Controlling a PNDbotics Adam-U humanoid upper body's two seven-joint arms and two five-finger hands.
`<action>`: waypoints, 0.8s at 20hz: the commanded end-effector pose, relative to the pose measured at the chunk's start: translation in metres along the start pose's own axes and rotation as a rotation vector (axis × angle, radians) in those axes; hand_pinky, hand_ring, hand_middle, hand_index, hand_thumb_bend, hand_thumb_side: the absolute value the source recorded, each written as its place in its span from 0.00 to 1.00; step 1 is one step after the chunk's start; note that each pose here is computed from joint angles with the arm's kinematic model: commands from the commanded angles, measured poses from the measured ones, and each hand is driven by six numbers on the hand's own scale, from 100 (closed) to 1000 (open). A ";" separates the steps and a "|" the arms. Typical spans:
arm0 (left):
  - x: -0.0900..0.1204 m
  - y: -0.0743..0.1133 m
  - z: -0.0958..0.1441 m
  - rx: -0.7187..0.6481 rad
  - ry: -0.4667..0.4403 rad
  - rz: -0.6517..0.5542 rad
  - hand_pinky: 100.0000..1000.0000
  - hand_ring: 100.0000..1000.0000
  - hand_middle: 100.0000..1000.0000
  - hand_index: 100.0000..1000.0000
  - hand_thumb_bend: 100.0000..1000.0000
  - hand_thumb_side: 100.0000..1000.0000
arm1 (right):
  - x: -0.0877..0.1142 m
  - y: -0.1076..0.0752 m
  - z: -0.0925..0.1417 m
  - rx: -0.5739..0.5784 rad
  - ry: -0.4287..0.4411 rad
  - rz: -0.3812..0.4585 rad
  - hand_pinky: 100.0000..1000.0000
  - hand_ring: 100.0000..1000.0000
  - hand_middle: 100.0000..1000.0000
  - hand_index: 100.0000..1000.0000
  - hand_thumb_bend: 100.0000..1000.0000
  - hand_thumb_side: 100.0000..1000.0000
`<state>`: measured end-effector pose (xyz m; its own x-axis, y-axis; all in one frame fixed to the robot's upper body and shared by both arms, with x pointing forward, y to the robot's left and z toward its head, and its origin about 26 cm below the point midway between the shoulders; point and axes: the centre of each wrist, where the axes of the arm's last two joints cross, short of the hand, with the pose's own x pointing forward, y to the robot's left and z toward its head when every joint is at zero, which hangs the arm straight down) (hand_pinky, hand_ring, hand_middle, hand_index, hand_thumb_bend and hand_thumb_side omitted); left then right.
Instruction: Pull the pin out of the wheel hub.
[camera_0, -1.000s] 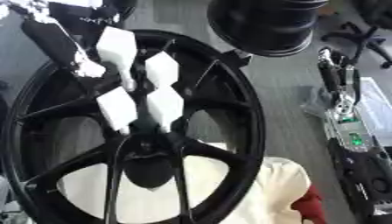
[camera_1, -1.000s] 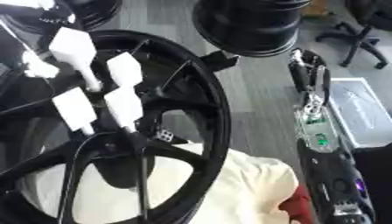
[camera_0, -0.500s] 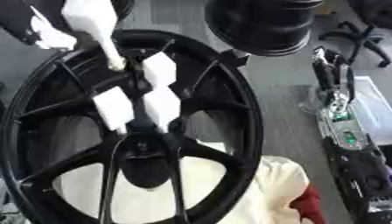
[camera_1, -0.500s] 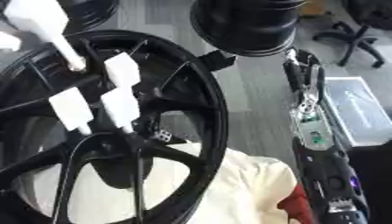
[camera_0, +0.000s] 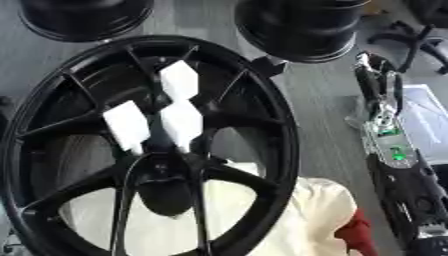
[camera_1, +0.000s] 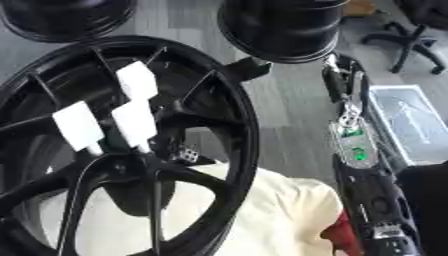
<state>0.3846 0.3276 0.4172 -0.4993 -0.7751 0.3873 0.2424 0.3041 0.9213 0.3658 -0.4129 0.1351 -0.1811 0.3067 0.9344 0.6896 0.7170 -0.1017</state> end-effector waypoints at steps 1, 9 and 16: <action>-0.037 0.017 0.035 0.120 0.139 0.013 0.75 0.62 0.58 0.68 0.00 0.27 | 0.016 -0.011 -0.011 -0.029 -0.055 0.010 0.82 0.70 0.68 0.76 0.00 0.61; -0.080 -0.006 0.043 0.037 0.204 -0.092 0.86 0.78 0.75 0.85 0.44 0.94 | 0.014 -0.013 -0.011 -0.034 -0.051 0.009 0.82 0.70 0.68 0.76 0.00 0.61; -0.055 -0.009 0.036 0.083 0.037 -0.039 0.76 0.70 0.66 0.78 0.00 0.92 | 0.015 -0.011 -0.011 -0.032 -0.053 0.000 0.82 0.70 0.68 0.76 0.00 0.60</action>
<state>0.3912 0.3862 0.3715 -0.4501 -0.8155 0.3637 0.2018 0.3039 0.9311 0.3653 -0.4141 0.1362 -0.1893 0.3082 0.9323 0.6966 0.7113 -0.0937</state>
